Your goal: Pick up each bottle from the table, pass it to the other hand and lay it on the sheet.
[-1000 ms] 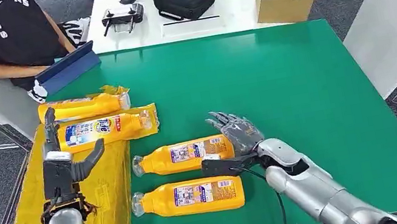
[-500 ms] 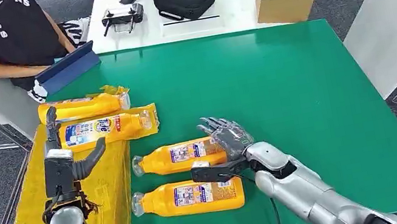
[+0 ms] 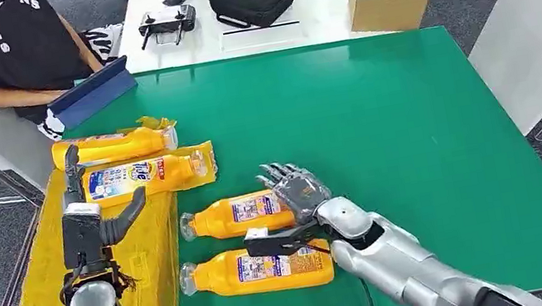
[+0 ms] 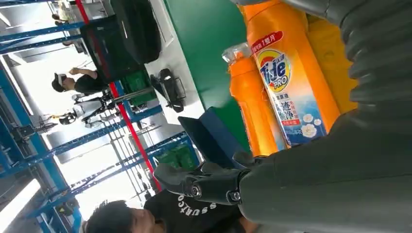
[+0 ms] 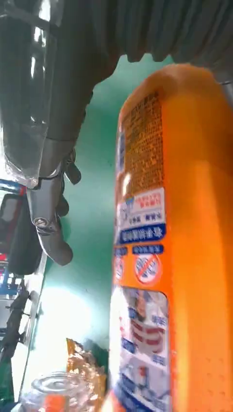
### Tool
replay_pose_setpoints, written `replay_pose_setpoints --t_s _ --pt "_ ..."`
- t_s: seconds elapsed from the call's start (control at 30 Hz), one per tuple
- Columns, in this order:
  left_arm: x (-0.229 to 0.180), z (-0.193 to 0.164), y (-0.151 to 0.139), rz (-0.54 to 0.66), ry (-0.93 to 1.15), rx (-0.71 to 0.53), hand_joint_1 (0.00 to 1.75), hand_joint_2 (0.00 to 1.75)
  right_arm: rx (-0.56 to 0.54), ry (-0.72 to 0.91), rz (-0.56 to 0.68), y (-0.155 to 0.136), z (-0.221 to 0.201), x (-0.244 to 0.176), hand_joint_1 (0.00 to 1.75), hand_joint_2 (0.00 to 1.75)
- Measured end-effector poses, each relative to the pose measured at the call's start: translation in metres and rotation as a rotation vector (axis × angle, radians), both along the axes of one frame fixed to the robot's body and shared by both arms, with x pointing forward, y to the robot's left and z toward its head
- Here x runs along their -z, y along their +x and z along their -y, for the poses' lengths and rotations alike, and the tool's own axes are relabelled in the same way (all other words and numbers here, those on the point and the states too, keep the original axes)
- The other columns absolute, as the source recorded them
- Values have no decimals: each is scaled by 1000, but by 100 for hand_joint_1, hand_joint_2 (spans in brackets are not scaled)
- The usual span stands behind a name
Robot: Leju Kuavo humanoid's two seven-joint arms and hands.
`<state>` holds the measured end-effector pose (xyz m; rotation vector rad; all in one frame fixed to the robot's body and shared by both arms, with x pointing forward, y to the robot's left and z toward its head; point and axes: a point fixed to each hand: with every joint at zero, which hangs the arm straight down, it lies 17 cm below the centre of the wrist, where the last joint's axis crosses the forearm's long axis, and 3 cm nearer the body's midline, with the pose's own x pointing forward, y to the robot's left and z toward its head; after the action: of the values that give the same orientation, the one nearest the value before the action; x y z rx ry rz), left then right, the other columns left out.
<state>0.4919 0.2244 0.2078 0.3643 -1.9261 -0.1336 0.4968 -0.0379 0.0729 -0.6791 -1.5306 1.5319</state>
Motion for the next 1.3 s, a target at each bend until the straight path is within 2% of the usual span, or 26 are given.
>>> replay_pose_setpoints --t_s 0.1,0.13,0.2,0.23,0.33,0.47,0.83,1.3 --pt "-1 1 0 0 -3 0 0 175 21 -82 -7 0 3 15 0 175" --pt "-1 1 0 1 -4 1 0 175 27 -103 -16 0 5 20 23 175" --pt "-1 1 1 -1 -5 1 0 175 35 -136 -29 2 7 25 89 175" --pt "-1 2 2 0 -6 2 0 175 36 -155 -36 3 7 27 138 175" --pt "-5 3 6 6 -15 5 0 175 49 -212 -71 4 16 40 161 175" --pt "-7 3 9 8 -22 7 0 175 56 -243 -96 7 21 45 175 175" --pt "-6 2 9 7 -30 8 0 175 55 -245 -97 10 22 43 175 175" --pt "-3 2 7 1 -32 6 0 175 99 -166 -10 13 26 28 175 175"
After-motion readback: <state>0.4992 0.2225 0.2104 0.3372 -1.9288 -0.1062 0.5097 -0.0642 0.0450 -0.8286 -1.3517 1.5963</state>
